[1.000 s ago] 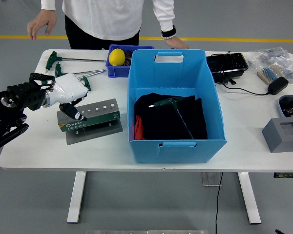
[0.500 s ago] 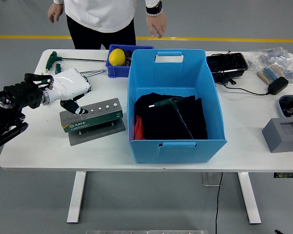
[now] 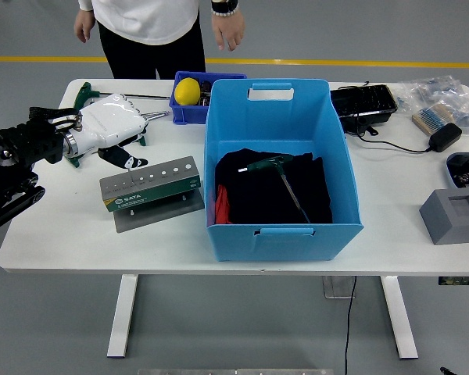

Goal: Lift tool from toolbox,place it in box,lift tool from toolbox,place it in box

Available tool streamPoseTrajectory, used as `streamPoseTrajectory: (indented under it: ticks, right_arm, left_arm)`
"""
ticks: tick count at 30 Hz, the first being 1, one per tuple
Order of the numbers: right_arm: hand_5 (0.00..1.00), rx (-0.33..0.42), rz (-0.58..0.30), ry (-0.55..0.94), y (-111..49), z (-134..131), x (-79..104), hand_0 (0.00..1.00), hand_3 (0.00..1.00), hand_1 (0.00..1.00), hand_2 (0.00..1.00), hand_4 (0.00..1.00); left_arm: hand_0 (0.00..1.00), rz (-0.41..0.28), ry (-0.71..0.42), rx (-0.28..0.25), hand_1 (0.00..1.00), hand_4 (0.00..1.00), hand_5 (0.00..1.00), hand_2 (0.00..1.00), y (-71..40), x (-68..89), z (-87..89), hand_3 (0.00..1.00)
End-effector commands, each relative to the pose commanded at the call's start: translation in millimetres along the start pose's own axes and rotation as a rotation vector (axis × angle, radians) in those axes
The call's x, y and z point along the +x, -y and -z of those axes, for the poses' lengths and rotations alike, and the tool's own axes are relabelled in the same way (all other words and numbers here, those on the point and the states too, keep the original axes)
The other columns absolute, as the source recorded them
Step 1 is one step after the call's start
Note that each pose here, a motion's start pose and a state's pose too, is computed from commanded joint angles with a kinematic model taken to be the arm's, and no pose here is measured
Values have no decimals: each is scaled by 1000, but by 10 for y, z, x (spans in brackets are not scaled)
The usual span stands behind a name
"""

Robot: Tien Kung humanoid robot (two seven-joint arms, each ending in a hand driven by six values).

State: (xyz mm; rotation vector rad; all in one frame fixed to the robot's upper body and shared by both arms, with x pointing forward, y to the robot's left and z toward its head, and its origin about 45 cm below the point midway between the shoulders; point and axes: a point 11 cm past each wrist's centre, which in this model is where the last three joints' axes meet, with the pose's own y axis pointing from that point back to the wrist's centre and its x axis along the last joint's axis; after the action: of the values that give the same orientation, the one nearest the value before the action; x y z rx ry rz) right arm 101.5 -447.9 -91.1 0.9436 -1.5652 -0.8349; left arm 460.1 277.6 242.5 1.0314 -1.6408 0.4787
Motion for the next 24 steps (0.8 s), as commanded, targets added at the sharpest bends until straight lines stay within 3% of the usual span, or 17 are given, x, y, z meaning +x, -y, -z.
streamPoseTrajectory:
  ticks: [24]
  right_arm:
    - [695,0,-2,-1,1,-2,11,619,572,596,675,833]
  left_arm:
    - [154,-179,-22,-24,2,792,578,25,74,680,-3,25]
